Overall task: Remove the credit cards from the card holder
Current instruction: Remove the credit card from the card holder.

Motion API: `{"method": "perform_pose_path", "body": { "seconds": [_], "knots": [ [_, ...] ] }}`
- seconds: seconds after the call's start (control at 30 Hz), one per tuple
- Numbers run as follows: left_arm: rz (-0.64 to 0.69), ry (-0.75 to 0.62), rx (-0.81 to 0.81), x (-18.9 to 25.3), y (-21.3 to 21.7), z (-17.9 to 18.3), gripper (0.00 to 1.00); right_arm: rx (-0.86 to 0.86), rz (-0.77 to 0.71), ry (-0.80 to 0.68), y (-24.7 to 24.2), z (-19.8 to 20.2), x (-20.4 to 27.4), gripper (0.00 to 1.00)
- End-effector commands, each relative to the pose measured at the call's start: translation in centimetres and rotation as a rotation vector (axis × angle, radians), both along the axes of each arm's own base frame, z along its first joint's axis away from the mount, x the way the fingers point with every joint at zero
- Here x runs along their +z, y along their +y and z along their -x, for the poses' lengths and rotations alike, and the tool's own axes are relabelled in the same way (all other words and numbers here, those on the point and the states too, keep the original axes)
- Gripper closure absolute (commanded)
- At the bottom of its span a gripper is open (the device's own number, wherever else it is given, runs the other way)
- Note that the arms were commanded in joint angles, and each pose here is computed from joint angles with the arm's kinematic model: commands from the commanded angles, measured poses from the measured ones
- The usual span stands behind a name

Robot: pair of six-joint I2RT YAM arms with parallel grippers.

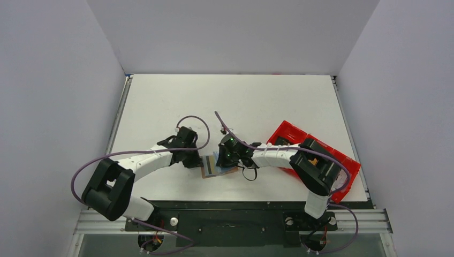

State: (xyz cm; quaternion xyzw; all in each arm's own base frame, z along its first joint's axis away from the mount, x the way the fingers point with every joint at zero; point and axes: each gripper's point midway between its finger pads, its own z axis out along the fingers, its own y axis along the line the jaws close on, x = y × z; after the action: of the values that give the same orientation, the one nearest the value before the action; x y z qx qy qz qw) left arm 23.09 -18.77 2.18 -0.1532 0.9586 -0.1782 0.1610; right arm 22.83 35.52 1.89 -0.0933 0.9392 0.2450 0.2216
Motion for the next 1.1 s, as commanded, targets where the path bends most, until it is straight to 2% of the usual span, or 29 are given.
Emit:
{"method": "perform_pose_path", "body": {
  "seconds": [0.0,0.2,0.4,0.53,0.63,0.87,1.07],
  "knots": [
    [0.035,-0.144,-0.044,5.1,-1.0,-2.4,0.89,0.042,-0.122,0.090,1.1,1.6,-1.5,1.00],
    [0.077,-0.210,-0.102,8.4,-3.0,-4.0,0.74,0.031,-0.180,0.108,1.4,1.3,-1.9,1.00],
    [0.037,-0.207,-0.098,8.1,-2.9,-4.7,0.73,0.015,-0.181,0.111,1.0,1.1,-2.2,1.00],
    [0.039,-0.202,-0.125,7.5,-3.1,-4.8,0.71,0.007,-0.183,0.110,0.7,1.0,-2.3,1.00],
    [0.048,-0.190,-0.140,6.4,-3.6,-5.0,0.63,-0.001,-0.184,0.111,0.4,0.9,-2.5,1.00],
    [0.005,-0.153,-0.158,3.9,-3.6,-5.5,0.57,0.002,-0.211,0.105,0.8,0.8,-1.8,1.00],
    [0.057,-0.153,-0.192,3.0,-4.8,-5.7,0.49,0.008,-0.223,0.097,1.0,0.6,-1.3,1.00]
  ]
}}
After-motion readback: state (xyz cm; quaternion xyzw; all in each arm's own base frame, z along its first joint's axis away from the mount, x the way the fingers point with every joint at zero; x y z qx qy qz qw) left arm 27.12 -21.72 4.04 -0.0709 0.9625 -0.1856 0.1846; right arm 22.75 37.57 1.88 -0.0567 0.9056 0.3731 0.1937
